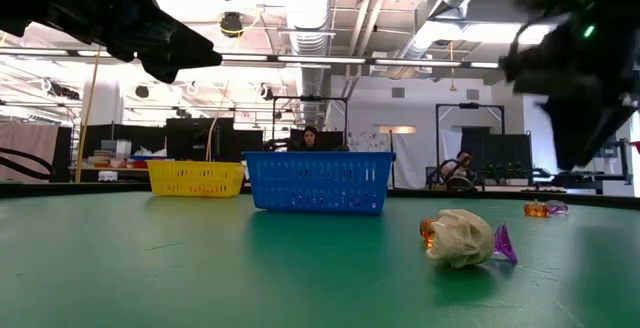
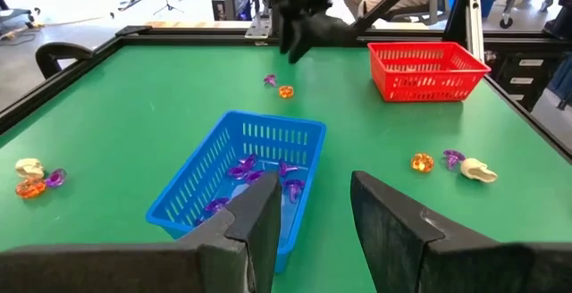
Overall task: Sort Halloween decoration
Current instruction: Put the witch hat toy into the blue bin
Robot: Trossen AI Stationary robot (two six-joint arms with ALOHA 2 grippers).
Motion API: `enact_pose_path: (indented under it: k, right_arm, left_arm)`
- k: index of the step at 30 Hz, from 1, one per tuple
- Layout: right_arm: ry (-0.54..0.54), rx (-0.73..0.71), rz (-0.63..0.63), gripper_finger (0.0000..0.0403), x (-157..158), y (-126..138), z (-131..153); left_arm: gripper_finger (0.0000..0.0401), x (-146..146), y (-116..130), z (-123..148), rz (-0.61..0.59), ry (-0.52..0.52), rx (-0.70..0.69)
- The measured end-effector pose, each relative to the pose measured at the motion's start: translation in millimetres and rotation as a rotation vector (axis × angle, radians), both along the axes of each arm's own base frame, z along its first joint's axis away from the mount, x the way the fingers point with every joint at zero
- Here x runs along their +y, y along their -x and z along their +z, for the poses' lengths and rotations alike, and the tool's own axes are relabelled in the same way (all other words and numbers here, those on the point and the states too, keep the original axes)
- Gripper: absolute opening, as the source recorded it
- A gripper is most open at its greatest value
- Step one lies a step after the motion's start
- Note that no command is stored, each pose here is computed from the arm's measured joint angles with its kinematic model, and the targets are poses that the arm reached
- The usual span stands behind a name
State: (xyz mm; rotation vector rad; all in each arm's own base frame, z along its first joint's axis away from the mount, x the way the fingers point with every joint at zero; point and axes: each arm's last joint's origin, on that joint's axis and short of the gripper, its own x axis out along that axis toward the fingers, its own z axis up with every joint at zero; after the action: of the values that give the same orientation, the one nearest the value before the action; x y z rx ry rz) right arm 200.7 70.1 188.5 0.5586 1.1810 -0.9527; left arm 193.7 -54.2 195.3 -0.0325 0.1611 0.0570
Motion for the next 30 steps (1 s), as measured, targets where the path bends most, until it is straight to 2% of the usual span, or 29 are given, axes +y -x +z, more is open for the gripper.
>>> enact_pose_path:
  k: [3,9,15,19,22,30]
  right_arm:
    - [-0.050,0.013,0.036,0.0167,-17.6,-4.1,-15.3]
    - [-0.050,0.027,0.039,0.0168,-44.0,-6.7,-25.9]
    - [-0.128,0.026,0.050,0.0168,-49.1,-6.0,-33.4]
    - [-0.136,0.003,0.054,0.0159,-49.2,-4.2,-40.3]
    - [-0.129,0.007,0.056,0.0136,-49.5,-3.2,-41.3]
    - [-0.118,0.022,0.104,0.0031,-49.5,-4.6,-38.6]
  left_arm:
    - [0.0128,0.0,0.0,-0.2,0.000,-0.001,0.002]
    - [0.0128,0.2,0.6,-3.0,0.001,-0.004,0.030]
    - [0.0128,0.4,1.0,-4.9,0.002,-0.011,0.050]
    - [0.0128,0.4,1.0,-5.0,0.002,-0.017,0.050]
    - [0.0128,0.4,1.0,-5.0,0.001,-0.017,0.051]
    - [0.0128,0.4,1.0,-5.0,0.002,-0.017,0.051]
